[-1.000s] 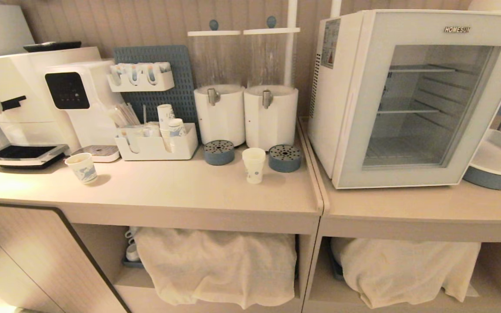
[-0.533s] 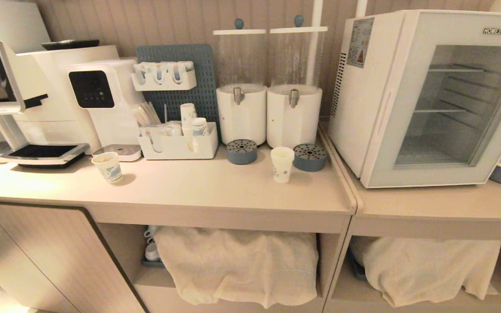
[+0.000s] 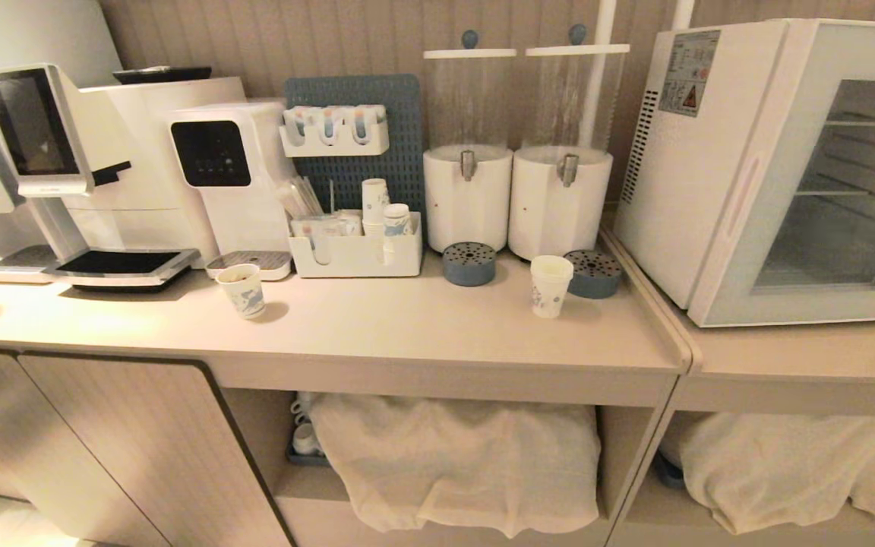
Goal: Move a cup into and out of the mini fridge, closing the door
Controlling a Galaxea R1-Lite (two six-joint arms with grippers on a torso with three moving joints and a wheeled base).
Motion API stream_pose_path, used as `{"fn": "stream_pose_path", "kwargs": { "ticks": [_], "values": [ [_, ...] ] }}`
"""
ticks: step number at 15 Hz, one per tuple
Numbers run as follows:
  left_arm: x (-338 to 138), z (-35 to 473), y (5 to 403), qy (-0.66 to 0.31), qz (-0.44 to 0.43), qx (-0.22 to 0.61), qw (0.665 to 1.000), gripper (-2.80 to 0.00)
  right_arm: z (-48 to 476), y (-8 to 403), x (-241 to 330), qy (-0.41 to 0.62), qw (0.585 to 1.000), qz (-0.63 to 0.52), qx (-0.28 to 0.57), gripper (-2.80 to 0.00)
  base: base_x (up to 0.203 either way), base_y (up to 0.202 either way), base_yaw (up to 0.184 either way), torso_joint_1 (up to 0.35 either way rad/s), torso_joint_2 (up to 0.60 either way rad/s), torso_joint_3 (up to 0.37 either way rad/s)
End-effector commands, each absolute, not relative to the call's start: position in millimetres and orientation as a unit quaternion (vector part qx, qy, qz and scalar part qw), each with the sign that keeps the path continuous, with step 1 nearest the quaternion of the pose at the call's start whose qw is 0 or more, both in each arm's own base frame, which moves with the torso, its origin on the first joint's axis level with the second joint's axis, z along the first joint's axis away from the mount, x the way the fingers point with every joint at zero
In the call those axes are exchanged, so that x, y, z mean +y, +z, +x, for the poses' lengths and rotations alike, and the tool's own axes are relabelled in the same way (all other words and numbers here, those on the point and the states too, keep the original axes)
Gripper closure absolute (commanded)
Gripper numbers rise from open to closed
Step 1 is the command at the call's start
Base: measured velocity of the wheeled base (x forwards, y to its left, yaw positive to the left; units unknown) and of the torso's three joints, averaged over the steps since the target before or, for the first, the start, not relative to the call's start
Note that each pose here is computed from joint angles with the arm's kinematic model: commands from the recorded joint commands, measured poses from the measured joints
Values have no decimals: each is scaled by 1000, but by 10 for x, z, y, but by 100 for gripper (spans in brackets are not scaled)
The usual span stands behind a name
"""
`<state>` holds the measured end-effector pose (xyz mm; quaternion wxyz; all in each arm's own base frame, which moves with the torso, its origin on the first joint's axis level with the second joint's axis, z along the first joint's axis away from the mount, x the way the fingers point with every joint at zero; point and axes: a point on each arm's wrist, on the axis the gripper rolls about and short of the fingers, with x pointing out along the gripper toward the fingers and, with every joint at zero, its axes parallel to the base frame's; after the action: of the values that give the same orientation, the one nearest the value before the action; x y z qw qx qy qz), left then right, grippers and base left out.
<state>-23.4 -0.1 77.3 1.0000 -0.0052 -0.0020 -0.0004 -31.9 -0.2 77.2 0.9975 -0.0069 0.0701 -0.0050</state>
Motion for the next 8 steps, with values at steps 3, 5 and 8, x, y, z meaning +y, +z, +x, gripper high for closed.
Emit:
{"fn": "stream_pose_path", "kwargs": {
  "ticks": [3, 5, 8],
  "values": [
    [0, -235, 773, -1, -5, -3, 1000, 0, -319, 771, -2, -5, 997, -7, 71, 0, 0, 190, 0, 2, 2, 2],
    [0, -235, 773, -1, -5, -3, 1000, 0, -318, 772, -2, -5, 997, -7, 71, 0, 0, 147, -3, 5, 1, 3],
    [0, -235, 771, -1, -5, -2, 1000, 0, -318, 772, -2, -4, 997, -7, 71, 0, 0, 24, 3, 1, 1, 1]
  ]
}}
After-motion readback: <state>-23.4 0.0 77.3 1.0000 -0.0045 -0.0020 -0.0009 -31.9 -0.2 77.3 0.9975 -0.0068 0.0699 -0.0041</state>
